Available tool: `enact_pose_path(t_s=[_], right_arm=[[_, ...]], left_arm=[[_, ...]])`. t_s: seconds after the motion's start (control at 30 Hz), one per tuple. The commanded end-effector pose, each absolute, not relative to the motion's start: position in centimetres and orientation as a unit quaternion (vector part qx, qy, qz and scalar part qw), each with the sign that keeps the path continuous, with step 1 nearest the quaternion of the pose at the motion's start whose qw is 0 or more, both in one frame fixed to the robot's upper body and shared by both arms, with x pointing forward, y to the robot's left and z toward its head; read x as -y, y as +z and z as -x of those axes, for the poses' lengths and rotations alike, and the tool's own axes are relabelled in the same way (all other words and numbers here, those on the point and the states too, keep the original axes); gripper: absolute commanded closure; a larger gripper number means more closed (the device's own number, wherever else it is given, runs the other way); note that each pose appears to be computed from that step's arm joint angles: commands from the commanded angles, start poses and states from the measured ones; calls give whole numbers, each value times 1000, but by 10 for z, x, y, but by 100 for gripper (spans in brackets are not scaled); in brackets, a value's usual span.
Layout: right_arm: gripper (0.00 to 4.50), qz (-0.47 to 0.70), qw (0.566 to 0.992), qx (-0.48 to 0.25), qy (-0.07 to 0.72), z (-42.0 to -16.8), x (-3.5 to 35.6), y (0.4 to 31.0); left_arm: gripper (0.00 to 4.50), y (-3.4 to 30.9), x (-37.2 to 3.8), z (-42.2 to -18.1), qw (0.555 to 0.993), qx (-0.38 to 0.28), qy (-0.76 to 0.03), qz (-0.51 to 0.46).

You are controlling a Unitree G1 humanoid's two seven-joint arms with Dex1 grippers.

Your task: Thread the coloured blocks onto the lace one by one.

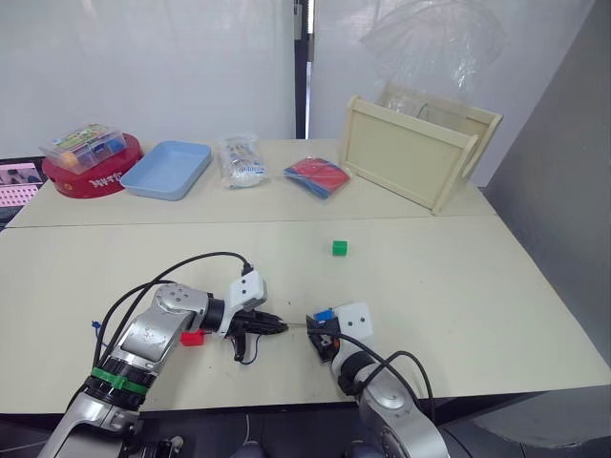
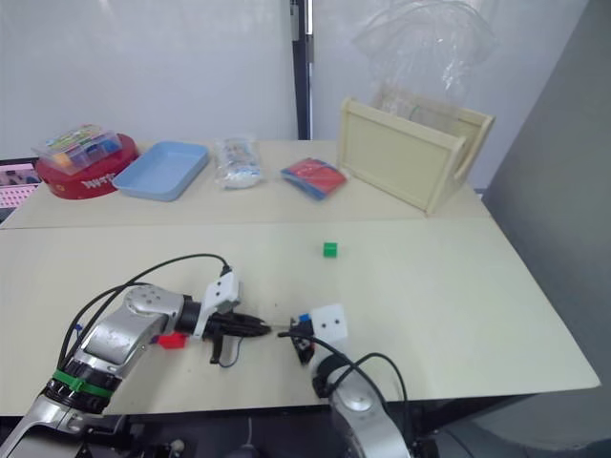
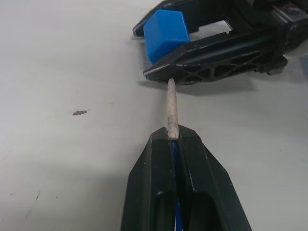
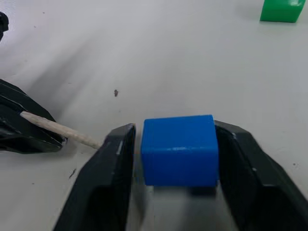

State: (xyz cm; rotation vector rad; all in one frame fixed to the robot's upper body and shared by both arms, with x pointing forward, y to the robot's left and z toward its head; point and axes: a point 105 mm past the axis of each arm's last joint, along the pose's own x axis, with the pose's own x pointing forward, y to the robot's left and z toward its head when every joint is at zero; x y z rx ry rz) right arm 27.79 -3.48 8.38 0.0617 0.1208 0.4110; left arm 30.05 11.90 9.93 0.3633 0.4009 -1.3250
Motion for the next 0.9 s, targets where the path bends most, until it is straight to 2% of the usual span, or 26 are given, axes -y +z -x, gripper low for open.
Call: enact_pose_path(t_s=[0.03,0.07,0.1,0.17,0.23,0.3,0.4,0.6,0.73,0.9], right_arm=[[50,-33,972,-8,231,-276,41,117],[17,-27,970,-4,242,-275,43,123],[1,-24,968,-3,250,-275,45,127],[1,-7,958,-1,286,-272,44,135],[1,8,929,-23,370,-262,37,140],[1,58,878,-51,472,-252,37,141],[1,125,822,-94,547,-256,50,138],[1,229,768,-120,585,-284,68,132],[1,256,751,-117,598,-299,71,126],[1,259,734,-112,618,-306,68,119]], left_arm=[[450,106,-119,-299,753,-176,-611,-172],[450,105,-120,-298,753,-176,-611,-172],[450,105,-120,-297,753,-176,-611,-171],[450,105,-120,-296,752,-176,-612,-171],[450,105,-120,-295,751,-176,-613,-169],[450,106,-118,-294,751,-174,-615,-166],[450,108,-115,-291,750,-171,-619,-162],[450,109,-115,-289,750,-170,-619,-160],[450,109,-116,-288,755,-167,-614,-156],[450,108,-115,-286,761,-166,-608,-155]])
